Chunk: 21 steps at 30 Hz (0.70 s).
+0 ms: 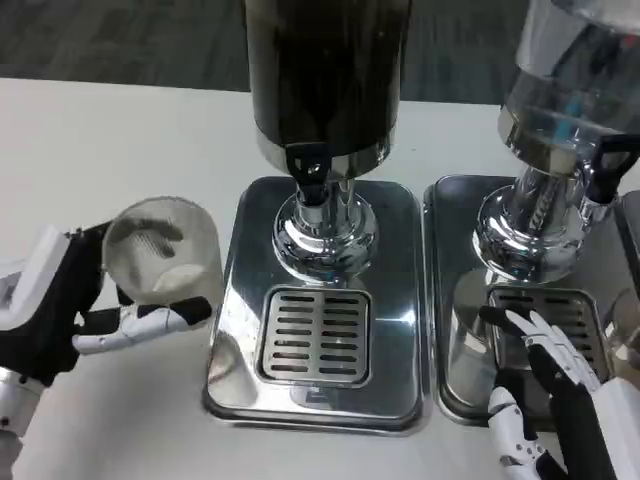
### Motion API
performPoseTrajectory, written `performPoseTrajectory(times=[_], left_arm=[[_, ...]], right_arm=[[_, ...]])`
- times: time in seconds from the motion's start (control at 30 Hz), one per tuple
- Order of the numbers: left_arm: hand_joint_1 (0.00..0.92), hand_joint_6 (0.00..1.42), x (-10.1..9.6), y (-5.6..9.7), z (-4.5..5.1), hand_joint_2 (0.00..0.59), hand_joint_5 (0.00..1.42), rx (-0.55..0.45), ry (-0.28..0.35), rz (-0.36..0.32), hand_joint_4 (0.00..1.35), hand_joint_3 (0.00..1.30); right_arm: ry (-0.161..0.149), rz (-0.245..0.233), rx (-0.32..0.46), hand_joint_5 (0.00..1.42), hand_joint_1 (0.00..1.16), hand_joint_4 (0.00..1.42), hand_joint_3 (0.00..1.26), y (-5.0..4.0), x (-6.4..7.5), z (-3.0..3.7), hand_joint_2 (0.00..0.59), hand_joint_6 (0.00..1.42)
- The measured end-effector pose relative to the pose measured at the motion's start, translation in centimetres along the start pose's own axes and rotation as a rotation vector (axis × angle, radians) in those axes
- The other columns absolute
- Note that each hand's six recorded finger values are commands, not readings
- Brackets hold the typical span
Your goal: Grasp the cup under the faucet to collect the drink, then remove the cup.
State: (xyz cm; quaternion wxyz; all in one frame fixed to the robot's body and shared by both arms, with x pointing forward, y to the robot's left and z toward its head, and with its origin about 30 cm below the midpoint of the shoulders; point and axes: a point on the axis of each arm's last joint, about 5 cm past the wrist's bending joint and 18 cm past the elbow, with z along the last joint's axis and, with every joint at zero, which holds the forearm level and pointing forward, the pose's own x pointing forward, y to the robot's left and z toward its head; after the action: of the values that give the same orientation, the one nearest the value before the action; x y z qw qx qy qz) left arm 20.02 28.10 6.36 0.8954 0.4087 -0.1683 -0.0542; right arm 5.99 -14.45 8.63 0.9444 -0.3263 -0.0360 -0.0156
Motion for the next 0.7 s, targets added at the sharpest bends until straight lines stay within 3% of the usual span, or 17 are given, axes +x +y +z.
performPoseTrajectory(times=[0.23, 0.7], left_arm=[[0.428, 1.41, 0.5, -1.7, 1.04, 0.092, 1.05, -0.055, -0.057, -0.074, 0.77, 0.66], [0.422, 1.41, 1.0, -4.5, 2.5, 0.084, 1.04, -0.137, -0.107, -0.176, 0.77, 0.66]], right_arm=[[0.002, -0.004, 0.007, 0.07, 0.2, 0.12, 0.22, 0.04, 0.0, 0.05, 0.575, 0.06], [0.022, -0.012, 0.02, 0.07, 0.21, 0.12, 0.22, 0.12, -0.4, 0.19, 0.586, 0.06]])
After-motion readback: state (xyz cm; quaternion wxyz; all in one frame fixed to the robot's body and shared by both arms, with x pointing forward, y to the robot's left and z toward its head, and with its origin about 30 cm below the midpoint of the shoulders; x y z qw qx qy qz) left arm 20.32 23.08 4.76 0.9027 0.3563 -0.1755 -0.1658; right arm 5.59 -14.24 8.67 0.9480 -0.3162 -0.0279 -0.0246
